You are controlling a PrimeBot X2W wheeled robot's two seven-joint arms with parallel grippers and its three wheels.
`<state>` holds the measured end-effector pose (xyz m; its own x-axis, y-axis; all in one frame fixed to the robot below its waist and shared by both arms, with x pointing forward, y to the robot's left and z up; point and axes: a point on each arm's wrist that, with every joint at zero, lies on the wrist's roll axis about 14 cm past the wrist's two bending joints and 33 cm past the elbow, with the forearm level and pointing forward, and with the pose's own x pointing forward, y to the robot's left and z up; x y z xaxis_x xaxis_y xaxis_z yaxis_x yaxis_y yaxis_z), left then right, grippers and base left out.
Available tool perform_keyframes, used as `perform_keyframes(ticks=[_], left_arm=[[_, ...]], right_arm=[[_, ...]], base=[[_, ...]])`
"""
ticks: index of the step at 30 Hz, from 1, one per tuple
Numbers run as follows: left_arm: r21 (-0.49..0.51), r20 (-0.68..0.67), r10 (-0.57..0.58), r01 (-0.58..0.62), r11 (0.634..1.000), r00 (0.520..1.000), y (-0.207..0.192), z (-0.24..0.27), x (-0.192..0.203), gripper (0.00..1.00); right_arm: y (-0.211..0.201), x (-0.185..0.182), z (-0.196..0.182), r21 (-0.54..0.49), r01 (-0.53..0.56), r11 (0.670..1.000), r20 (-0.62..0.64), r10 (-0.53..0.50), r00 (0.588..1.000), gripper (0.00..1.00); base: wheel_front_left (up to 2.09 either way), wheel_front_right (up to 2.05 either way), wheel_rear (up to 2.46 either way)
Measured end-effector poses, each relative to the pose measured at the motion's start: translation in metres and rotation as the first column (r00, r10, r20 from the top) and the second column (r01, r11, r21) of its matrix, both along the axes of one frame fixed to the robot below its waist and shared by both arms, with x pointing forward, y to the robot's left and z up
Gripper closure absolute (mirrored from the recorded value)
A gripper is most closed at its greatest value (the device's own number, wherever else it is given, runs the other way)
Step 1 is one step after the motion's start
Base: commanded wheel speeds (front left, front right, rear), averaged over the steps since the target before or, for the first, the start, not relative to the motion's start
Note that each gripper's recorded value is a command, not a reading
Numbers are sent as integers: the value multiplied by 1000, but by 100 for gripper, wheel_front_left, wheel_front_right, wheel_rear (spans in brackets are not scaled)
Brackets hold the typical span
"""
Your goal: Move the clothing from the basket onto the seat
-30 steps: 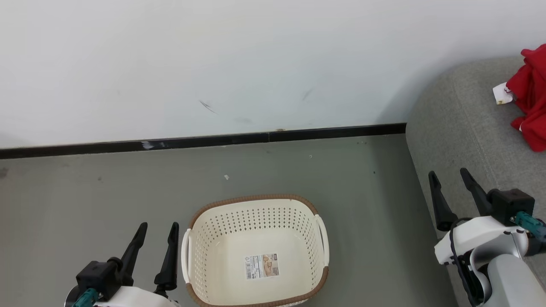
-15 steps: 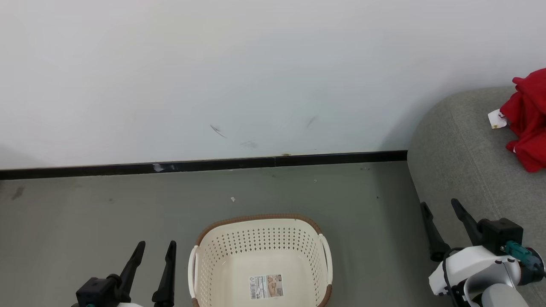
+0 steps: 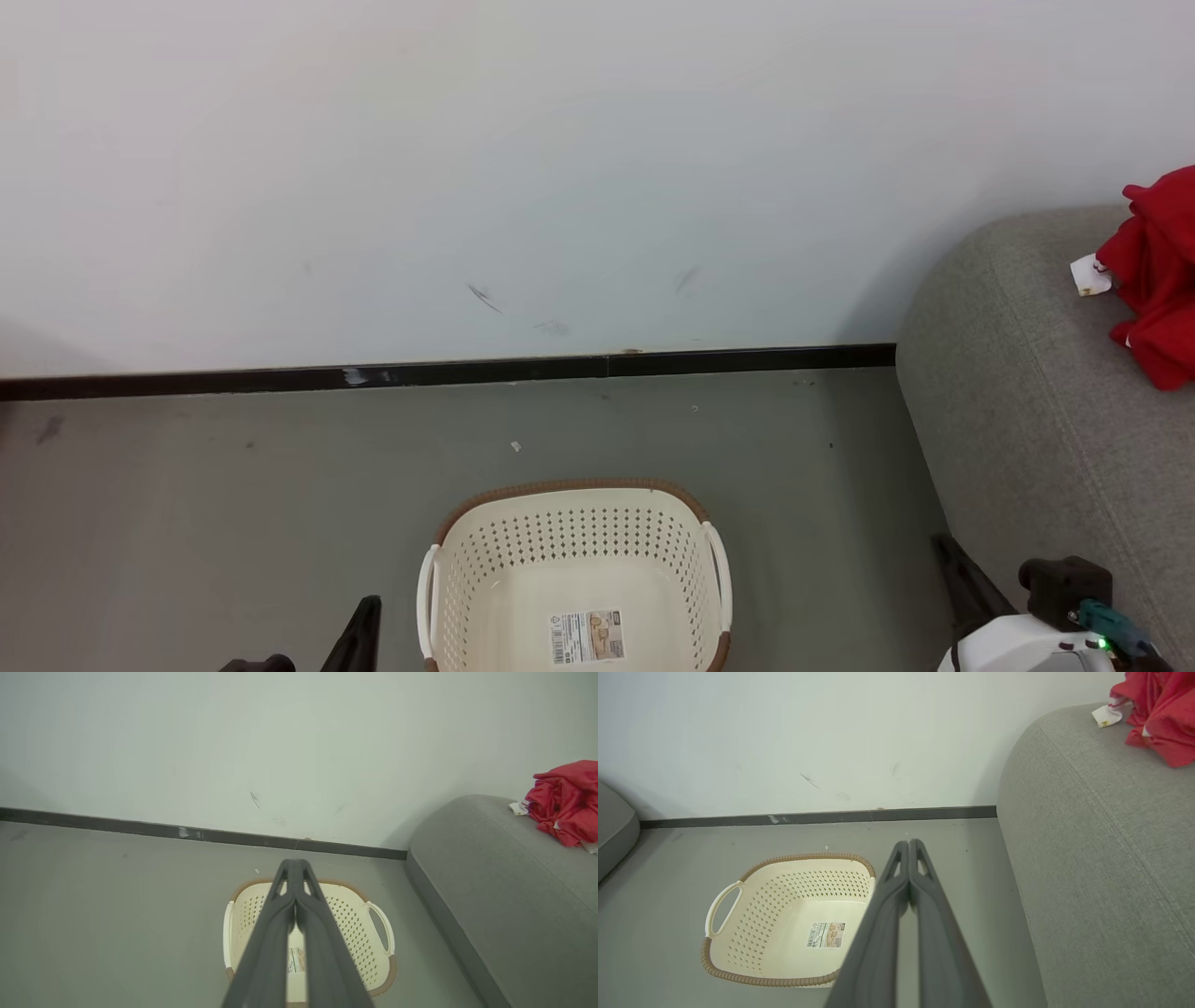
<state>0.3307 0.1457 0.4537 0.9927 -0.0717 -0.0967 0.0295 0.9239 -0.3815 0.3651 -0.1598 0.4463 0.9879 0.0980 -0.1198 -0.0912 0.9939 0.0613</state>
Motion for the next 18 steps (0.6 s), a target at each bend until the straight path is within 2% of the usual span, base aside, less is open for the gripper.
perform_keyframes(ticks=[9, 18], left_arm=[[-101, -46, 42, -47, 994, 998, 9, -6, 0, 100], [-195, -74, 68, -81, 977, 995, 15, -7, 4, 100]], right_arm=[[-18, 8, -2, 109, 87, 990, -44, -83, 996, 100], [-30, 11, -6, 229, 160, 960, -103, -139, 985, 100]], base=[[0, 0, 0], [0, 0, 0]])
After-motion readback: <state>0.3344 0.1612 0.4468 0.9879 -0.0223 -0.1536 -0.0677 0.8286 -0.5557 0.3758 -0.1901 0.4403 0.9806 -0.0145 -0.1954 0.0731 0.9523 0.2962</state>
